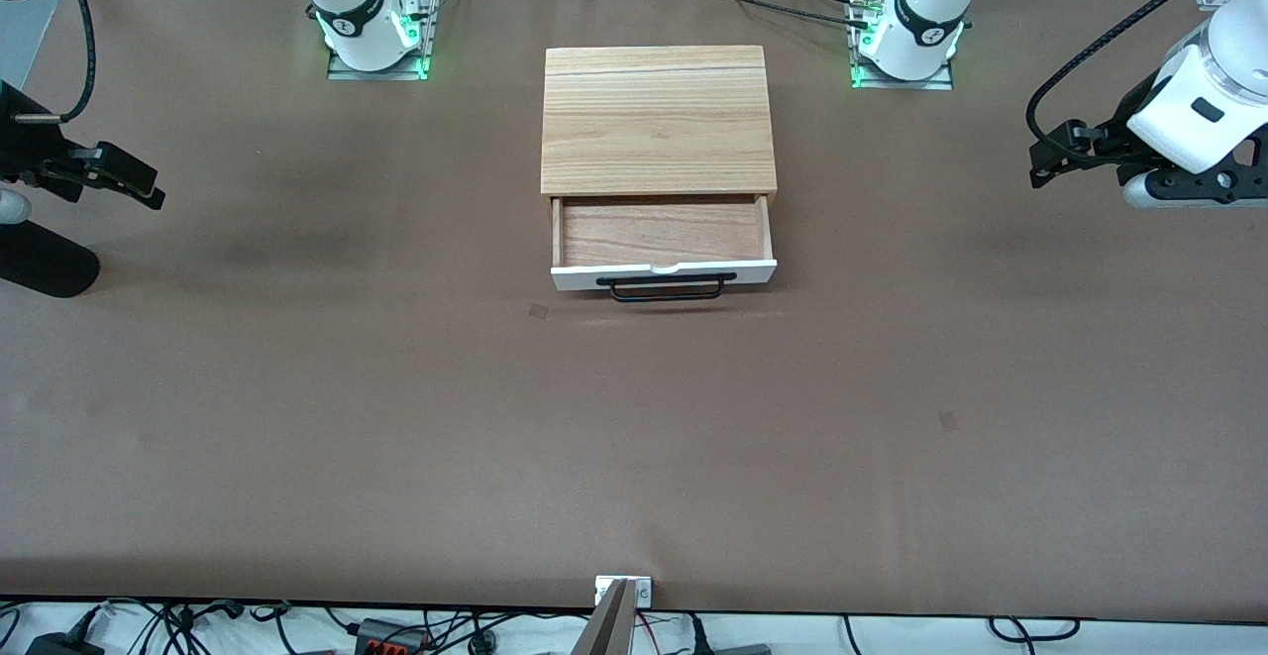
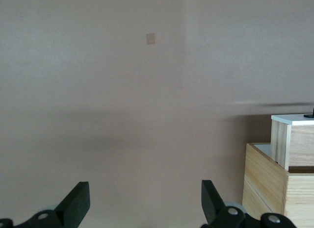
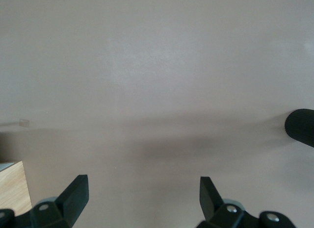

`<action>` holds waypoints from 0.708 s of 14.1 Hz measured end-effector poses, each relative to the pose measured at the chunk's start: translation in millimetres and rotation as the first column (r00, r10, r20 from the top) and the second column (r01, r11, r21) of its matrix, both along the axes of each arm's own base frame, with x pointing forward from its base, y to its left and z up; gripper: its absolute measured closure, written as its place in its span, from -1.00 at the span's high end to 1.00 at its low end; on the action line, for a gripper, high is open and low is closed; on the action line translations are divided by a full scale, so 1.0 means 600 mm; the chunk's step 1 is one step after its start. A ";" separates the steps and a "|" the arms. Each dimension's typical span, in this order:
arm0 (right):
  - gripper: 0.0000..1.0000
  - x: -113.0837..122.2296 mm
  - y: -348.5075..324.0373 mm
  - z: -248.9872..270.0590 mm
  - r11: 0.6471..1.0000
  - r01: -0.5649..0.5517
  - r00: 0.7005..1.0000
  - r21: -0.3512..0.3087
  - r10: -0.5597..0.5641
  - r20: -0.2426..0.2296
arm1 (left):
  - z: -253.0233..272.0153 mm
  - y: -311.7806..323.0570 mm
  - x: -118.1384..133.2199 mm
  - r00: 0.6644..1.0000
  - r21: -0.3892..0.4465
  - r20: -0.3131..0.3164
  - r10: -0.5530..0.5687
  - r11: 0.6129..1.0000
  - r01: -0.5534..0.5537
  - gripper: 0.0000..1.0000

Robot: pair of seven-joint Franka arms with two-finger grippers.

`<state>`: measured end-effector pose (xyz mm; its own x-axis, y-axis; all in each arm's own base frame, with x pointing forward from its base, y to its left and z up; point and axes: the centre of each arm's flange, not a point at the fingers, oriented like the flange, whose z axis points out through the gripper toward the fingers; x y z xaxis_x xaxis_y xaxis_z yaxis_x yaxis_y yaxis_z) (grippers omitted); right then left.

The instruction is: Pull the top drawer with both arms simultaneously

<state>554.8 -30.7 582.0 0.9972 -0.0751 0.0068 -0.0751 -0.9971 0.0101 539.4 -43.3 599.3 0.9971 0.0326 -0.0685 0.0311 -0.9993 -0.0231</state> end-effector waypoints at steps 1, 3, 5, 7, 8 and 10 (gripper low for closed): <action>1.00 0.000 0.001 0.000 1.000 -0.012 1.000 0.000 0.012 -0.001 | 0.000 0.000 0.000 1.000 0.000 -0.001 0.000 1.000 0.000 1.00; 1.00 -0.001 0.002 -0.001 0.999 -0.047 0.999 0.000 0.047 -0.004 | 0.000 0.000 -0.001 1.000 0.000 -0.003 0.000 1.000 0.000 1.00; 1.00 -0.001 0.002 -0.001 0.999 -0.050 0.999 0.000 0.050 -0.006 | 0.000 0.000 -0.001 1.000 0.000 -0.004 0.000 1.000 0.000 1.00; 1.00 -0.002 0.003 -0.002 0.999 -0.050 0.999 0.001 0.050 -0.011 | 0.000 0.000 -0.001 1.000 0.000 -0.004 0.000 1.000 0.000 1.00; 1.00 -0.002 0.003 -0.002 0.999 -0.050 0.999 0.001 0.050 -0.013 | -0.001 0.000 -0.001 1.000 0.000 -0.004 0.000 1.000 0.000 1.00; 1.00 -0.002 0.003 -0.002 0.999 -0.050 0.999 0.001 0.050 -0.013 | -0.001 0.000 -0.001 1.000 0.000 -0.004 0.000 1.000 0.000 1.00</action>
<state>553.5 -29.1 580.8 0.9997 -0.0249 -0.0065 -0.0249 -0.9996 0.0102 538.9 -43.4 599.0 0.9968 0.0324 -0.0726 0.0307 -0.9993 -0.0235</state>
